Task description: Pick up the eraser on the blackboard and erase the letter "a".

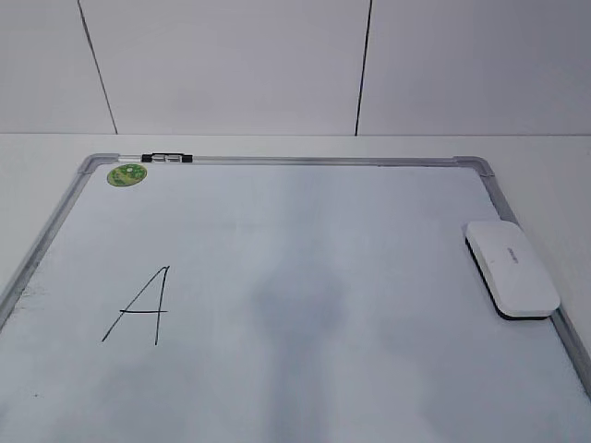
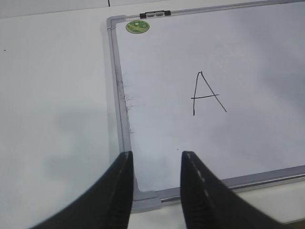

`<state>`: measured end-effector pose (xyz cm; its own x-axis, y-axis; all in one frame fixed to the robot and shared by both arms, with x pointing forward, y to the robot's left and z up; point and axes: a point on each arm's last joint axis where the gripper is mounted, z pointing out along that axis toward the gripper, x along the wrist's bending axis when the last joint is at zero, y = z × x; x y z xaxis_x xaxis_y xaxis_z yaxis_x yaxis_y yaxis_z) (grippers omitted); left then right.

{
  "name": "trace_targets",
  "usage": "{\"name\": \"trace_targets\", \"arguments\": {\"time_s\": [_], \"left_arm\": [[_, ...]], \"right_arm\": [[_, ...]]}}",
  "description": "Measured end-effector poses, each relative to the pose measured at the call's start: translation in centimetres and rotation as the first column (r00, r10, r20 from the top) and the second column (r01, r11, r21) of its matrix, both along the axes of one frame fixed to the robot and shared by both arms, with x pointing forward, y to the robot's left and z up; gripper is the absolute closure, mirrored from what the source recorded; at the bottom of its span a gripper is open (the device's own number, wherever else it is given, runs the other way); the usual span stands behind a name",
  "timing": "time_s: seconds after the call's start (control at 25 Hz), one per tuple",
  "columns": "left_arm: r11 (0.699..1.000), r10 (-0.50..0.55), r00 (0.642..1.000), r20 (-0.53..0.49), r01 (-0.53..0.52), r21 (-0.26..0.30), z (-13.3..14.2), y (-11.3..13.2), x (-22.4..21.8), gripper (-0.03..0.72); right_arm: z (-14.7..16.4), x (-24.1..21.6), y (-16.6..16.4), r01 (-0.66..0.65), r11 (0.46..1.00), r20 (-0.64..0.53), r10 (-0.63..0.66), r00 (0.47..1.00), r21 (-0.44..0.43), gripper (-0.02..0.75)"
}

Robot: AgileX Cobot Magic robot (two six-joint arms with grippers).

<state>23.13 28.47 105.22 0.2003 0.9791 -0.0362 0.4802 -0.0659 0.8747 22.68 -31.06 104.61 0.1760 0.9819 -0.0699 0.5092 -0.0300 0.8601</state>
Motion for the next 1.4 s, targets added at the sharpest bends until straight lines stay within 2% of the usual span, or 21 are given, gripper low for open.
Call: {"name": "trace_targets", "arguments": {"time_s": [1.4], "left_arm": [[1.0,0.0,1.0,0.0,0.0,0.0,0.0,0.0,0.0,0.444]], "right_arm": [[0.0,0.01,-0.01,-0.006,1.0,0.0,0.006,1.0,0.0,0.146]]}}
